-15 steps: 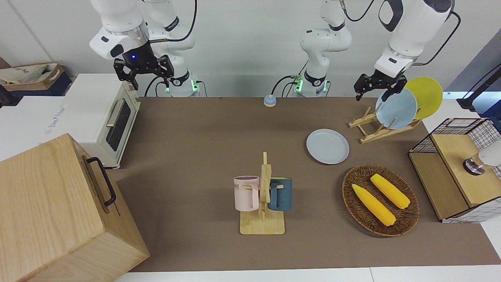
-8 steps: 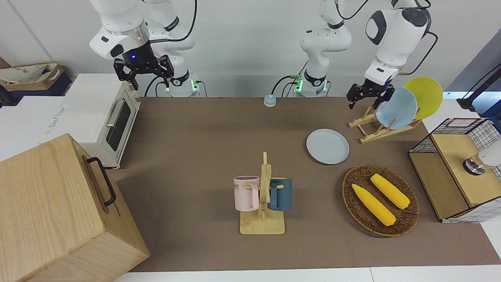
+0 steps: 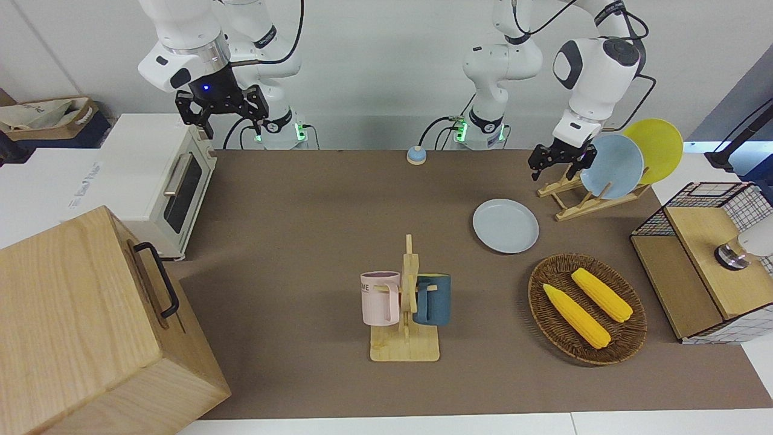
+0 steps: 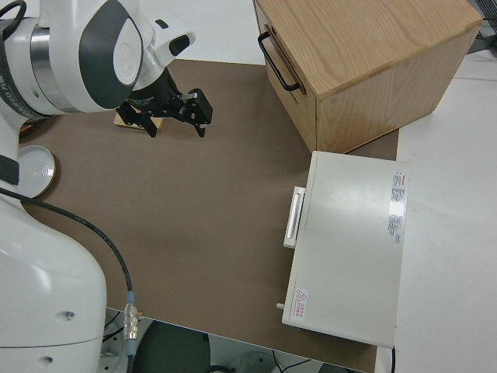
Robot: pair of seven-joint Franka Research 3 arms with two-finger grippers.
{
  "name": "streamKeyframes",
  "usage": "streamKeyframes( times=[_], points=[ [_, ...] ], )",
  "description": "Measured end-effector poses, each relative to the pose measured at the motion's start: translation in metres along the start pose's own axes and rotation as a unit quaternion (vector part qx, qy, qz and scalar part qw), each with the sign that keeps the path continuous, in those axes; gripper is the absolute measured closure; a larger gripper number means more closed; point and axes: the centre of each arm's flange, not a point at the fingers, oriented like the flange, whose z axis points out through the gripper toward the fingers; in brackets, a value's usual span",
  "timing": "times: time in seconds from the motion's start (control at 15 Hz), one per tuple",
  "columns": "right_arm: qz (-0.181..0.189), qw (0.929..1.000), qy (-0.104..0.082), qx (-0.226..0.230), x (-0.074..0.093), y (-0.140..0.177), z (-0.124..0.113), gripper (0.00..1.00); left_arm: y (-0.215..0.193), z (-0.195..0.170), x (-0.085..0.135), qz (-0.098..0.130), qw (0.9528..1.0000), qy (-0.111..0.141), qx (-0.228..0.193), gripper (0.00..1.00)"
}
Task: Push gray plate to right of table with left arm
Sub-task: 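Lower the left gripper against the gray plate's edge nearest the robot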
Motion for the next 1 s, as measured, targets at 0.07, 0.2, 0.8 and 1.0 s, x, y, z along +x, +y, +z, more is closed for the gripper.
streamKeyframes(
  times=[0.07, 0.2, 0.8, 1.0],
  points=[
    [0.0, 1.0, 0.0, 0.0, 0.0, 0.0, 0.0, 0.01, 0.0, 0.007, -0.001, -0.001, 1.0, 0.001, 0.0, 0.0],
    [0.0, 1.0, 0.0, 0.0, 0.0, 0.0, 0.0, 0.01, -0.001, 0.025, -0.001, -0.001, 1.0, 0.003, 0.001, 0.0],
    [0.0, 1.0, 0.0, 0.0, 0.0, 0.0, 0.0, 0.01, -0.001, 0.089, 0.006, -0.001, 1.0, -0.007, 0.004, 0.01],
    [0.0, 1.0, 0.0, 0.0, 0.0, 0.0, 0.0, 0.01, -0.001, 0.097, 0.006, -0.004, 0.9999, -0.009, 0.002, 0.02]
  ],
)
